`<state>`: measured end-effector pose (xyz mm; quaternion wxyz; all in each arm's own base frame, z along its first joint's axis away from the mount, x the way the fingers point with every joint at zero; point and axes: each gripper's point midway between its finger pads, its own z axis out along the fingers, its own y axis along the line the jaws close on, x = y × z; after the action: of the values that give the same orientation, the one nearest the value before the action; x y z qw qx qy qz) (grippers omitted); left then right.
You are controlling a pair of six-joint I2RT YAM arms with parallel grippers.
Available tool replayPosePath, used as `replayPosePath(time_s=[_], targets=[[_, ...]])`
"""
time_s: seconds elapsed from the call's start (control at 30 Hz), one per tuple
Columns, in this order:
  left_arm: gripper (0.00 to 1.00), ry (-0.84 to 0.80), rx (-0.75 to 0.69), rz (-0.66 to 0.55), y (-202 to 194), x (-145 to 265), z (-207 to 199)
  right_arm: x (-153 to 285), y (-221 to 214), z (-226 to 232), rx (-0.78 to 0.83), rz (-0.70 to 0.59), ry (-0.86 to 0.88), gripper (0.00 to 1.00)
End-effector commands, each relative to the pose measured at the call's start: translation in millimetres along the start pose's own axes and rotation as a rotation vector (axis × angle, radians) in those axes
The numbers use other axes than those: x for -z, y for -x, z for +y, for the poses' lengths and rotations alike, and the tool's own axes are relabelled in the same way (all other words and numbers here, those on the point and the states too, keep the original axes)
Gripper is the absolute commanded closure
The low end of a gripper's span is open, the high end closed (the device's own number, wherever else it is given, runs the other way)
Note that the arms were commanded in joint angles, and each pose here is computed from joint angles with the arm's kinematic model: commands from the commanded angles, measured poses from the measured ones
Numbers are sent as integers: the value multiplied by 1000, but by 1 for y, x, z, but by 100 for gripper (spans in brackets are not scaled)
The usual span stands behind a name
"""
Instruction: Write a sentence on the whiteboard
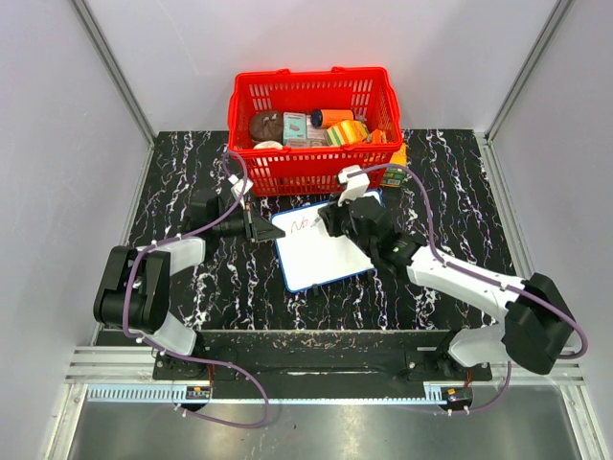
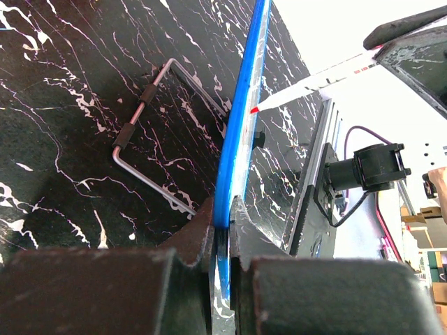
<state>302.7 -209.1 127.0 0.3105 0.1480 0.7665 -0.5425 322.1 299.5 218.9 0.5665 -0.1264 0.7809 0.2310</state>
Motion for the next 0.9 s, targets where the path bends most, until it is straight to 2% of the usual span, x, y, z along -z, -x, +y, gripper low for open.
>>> replayPosePath(time_s=[0.0, 0.13, 0.87], targets=[[100, 92, -98, -22, 0, -3, 24, 17, 34, -5, -32, -117, -2, 100], [100, 92, -98, -22, 0, -3, 24, 28, 46, -8, -44, -167, -6, 100], [100, 92, -99, -23, 1, -3, 24, 6, 57, 1, -21, -156, 1, 100]])
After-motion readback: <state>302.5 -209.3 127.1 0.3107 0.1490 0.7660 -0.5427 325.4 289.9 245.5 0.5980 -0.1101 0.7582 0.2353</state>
